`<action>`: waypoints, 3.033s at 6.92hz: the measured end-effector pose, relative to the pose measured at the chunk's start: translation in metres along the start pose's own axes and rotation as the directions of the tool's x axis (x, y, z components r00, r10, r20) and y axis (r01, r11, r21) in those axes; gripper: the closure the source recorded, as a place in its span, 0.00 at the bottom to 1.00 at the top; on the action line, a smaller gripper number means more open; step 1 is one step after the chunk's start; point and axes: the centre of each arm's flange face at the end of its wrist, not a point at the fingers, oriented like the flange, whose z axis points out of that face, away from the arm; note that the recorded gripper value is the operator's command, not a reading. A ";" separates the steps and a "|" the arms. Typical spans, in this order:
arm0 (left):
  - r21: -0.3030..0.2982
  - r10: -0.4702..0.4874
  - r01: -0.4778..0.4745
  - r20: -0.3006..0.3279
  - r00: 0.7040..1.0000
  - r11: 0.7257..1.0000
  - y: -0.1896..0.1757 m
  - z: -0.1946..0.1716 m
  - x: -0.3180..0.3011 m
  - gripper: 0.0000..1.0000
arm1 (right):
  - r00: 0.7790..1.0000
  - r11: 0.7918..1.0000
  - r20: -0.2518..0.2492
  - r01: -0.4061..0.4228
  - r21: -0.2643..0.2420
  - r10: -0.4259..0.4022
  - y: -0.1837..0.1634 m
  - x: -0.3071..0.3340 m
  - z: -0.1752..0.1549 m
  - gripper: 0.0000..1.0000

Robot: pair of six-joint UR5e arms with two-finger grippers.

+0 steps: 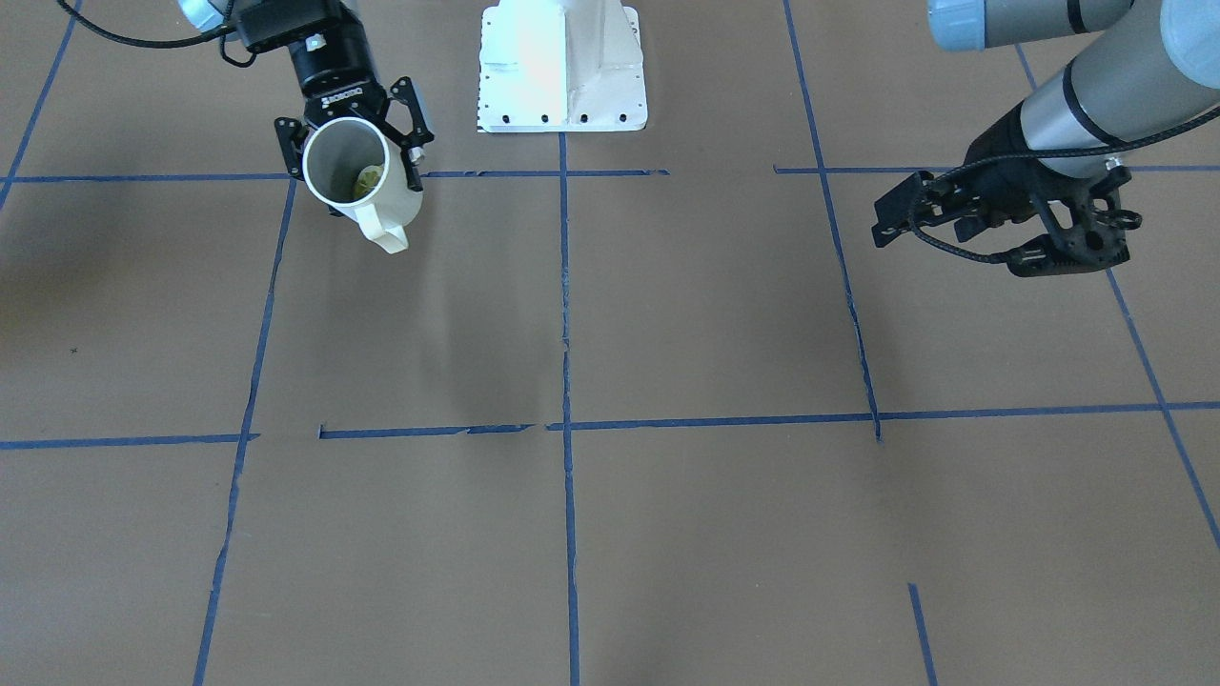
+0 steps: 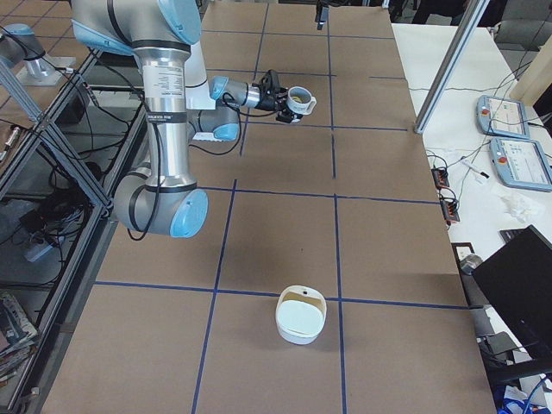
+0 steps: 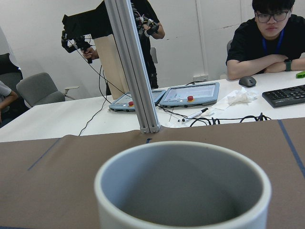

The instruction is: Left arm hands cup to right arm to dump lemon

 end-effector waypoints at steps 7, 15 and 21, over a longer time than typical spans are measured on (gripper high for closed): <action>0.016 0.170 -0.174 0.148 0.974 0.985 0.021 -0.012 -0.223 0.00 | 0.986 0.986 0.062 -0.158 0.059 0.154 0.013 0.211 -0.026 1.00; 0.032 0.154 -0.160 0.149 0.977 0.987 0.019 -0.017 -0.216 0.00 | 0.775 0.779 0.111 -0.627 0.014 0.622 -0.009 0.479 -0.075 1.00; 0.042 0.155 -0.163 0.150 0.976 0.986 0.018 -0.021 -0.209 0.00 | 0.365 0.371 0.131 -0.928 -0.028 0.922 -0.055 0.543 -0.098 1.00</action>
